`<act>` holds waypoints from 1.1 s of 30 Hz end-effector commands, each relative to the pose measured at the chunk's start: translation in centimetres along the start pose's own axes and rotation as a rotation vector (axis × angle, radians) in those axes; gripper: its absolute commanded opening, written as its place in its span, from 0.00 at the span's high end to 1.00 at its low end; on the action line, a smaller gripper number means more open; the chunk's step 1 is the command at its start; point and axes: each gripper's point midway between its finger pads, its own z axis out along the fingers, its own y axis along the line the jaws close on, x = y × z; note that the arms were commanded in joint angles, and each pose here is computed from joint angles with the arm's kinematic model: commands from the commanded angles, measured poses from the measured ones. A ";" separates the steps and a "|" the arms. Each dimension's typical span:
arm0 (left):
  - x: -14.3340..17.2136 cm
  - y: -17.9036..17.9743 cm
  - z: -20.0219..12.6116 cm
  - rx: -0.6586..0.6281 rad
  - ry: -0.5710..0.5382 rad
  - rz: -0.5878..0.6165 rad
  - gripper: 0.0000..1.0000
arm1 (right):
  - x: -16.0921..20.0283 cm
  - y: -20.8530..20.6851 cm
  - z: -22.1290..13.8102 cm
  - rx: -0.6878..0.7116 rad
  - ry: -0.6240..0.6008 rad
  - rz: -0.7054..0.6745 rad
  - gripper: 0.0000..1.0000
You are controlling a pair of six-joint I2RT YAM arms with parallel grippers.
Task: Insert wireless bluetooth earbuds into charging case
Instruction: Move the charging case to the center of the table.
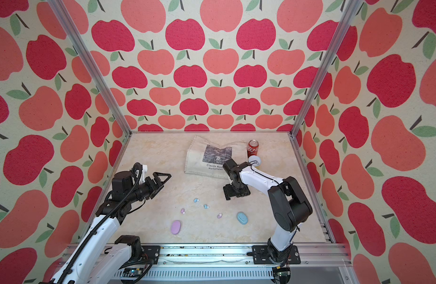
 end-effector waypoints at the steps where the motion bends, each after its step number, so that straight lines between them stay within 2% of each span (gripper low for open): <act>1: -0.5 -0.8 -0.7 -0.001 -0.024 0.019 0.01 | 0.1 -1.4 1.6 0.055 0.010 0.006 0.20; 8: -1.2 -2.3 -1.8 0.034 -0.078 0.057 0.01 | -0.2 -0.6 -4.0 -0.005 -0.113 0.008 0.19; 13: -1.3 -3.8 -2.6 0.085 -0.098 0.129 0.01 | 2.6 -0.8 -6.3 -0.028 -0.120 0.025 0.18; 19: -0.6 -6.6 -3.1 0.231 -0.073 0.227 0.01 | 7.3 -0.4 -4.3 -0.047 -0.017 0.016 0.18; 24: 0.2 -8.5 -3.9 0.315 -0.057 0.287 0.00 | 9.4 0.2 -2.4 -0.049 0.044 -0.005 0.19; 33: 1.7 -9.5 -3.9 0.314 -0.023 0.344 0.01 | 10.7 -0.5 0.2 0.018 0.118 -0.055 0.23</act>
